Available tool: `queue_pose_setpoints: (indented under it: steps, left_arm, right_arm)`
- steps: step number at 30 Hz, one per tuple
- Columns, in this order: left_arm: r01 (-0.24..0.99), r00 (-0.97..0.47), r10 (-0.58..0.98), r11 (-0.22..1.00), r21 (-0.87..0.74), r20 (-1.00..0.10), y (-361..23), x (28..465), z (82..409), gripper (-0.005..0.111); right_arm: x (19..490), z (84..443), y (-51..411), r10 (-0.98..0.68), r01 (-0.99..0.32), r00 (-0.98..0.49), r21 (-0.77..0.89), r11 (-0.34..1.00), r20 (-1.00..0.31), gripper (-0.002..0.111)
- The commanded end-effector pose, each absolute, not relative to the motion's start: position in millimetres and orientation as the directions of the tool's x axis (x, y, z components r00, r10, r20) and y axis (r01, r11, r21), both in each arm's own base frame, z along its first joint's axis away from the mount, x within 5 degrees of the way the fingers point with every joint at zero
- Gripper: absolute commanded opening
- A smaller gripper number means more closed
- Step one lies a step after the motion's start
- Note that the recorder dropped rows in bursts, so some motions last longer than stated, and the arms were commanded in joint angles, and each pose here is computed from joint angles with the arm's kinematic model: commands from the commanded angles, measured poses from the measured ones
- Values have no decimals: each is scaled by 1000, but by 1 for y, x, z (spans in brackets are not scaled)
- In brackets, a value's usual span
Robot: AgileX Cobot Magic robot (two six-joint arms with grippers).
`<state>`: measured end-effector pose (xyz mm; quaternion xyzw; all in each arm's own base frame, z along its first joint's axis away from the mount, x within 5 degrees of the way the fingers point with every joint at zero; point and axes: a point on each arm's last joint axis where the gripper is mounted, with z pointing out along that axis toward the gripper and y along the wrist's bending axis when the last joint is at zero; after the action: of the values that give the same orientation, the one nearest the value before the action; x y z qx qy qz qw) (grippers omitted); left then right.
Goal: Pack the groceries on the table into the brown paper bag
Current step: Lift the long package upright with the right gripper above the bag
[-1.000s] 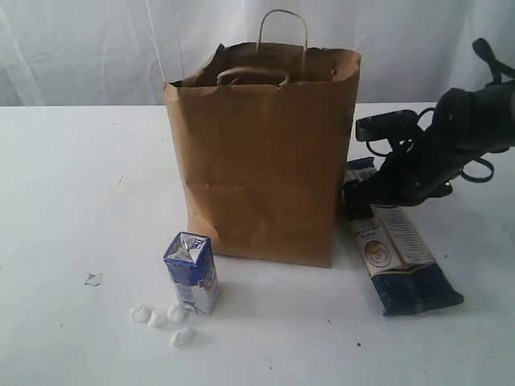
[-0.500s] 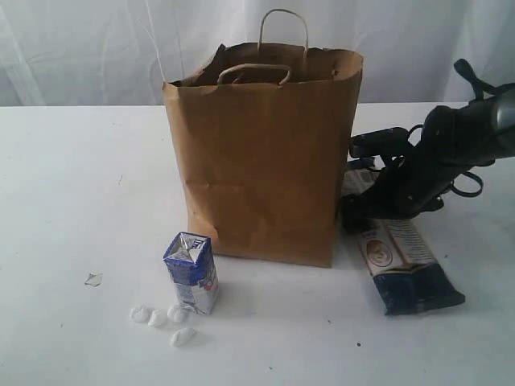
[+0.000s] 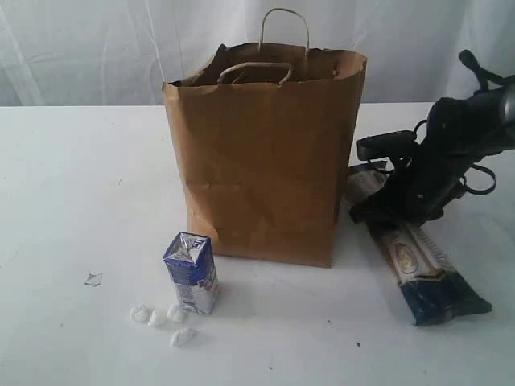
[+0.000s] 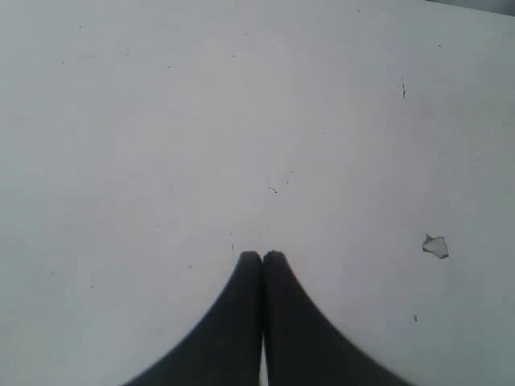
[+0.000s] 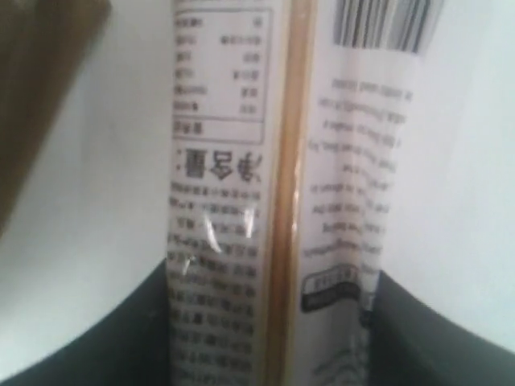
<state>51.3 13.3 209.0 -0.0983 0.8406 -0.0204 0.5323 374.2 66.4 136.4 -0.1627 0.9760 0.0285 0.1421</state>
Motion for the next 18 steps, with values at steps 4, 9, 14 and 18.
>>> queue_pose_setpoints:
  steps: [4,9,14,18]
  left_arm:
    - [-146,-419,-180,981,-130,-890,14,52,207,0]
    - [-146,-419,-180,981,-130,-890,14,52,207,0]
    - [-146,-419,-180,981,-130,-890,14,52,207,0]
    - [-146,-419,-180,981,-130,-890,14,52,207,0]
  right_arm:
    - [364,216,29,-220,-235,-895,-8,972,-389,0]
    - [355,229,19,-311,-315,-878,-49,948,-364,0]
    - [347,235,19,-299,-310,-895,-21,951,-332,0]
    - [342,259,14,-287,-294,-861,-50,955,-419,0]
